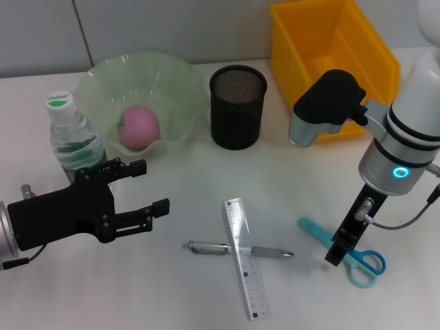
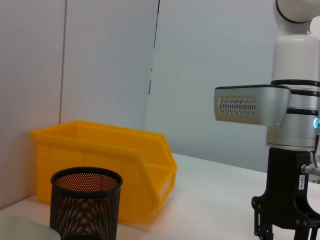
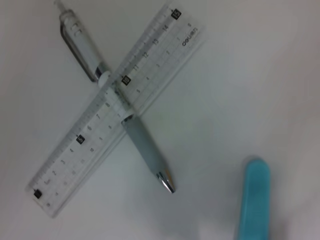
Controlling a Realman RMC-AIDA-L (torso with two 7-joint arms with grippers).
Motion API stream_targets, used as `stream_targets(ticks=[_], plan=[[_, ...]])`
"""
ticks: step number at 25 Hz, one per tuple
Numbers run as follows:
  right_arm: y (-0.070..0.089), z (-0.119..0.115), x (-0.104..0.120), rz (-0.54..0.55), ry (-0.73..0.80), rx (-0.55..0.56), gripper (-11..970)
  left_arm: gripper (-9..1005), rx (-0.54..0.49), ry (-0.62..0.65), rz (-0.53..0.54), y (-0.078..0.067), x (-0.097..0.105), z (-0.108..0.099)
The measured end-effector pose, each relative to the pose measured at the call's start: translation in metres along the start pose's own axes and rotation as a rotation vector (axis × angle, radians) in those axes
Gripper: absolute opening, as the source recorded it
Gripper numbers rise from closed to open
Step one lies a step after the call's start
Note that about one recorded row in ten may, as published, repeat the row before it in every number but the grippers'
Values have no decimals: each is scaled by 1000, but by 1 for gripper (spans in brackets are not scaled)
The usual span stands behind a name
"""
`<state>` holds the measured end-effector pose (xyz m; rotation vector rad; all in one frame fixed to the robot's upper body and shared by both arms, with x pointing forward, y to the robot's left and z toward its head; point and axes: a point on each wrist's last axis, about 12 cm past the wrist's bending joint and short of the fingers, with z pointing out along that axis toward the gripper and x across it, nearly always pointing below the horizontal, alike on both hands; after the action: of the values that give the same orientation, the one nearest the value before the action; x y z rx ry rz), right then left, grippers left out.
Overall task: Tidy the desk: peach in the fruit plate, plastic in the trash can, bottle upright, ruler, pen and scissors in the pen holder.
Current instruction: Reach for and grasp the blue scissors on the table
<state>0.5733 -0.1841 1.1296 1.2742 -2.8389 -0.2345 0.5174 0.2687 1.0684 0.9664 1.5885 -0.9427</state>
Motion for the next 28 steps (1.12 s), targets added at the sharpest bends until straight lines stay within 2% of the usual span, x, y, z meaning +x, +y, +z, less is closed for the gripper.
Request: stream_targets(ticks=[8, 21, 28], plan=[[-1, 0, 0, 0, -6, 12, 496, 834, -1, 1, 1, 0, 0, -1], [1, 4, -2, -22, 10, 34, 415, 834, 1, 6, 1, 0, 1, -1], [0, 5, -2, -26, 18, 52, 409, 834, 1, 8, 2, 0, 1, -1]])
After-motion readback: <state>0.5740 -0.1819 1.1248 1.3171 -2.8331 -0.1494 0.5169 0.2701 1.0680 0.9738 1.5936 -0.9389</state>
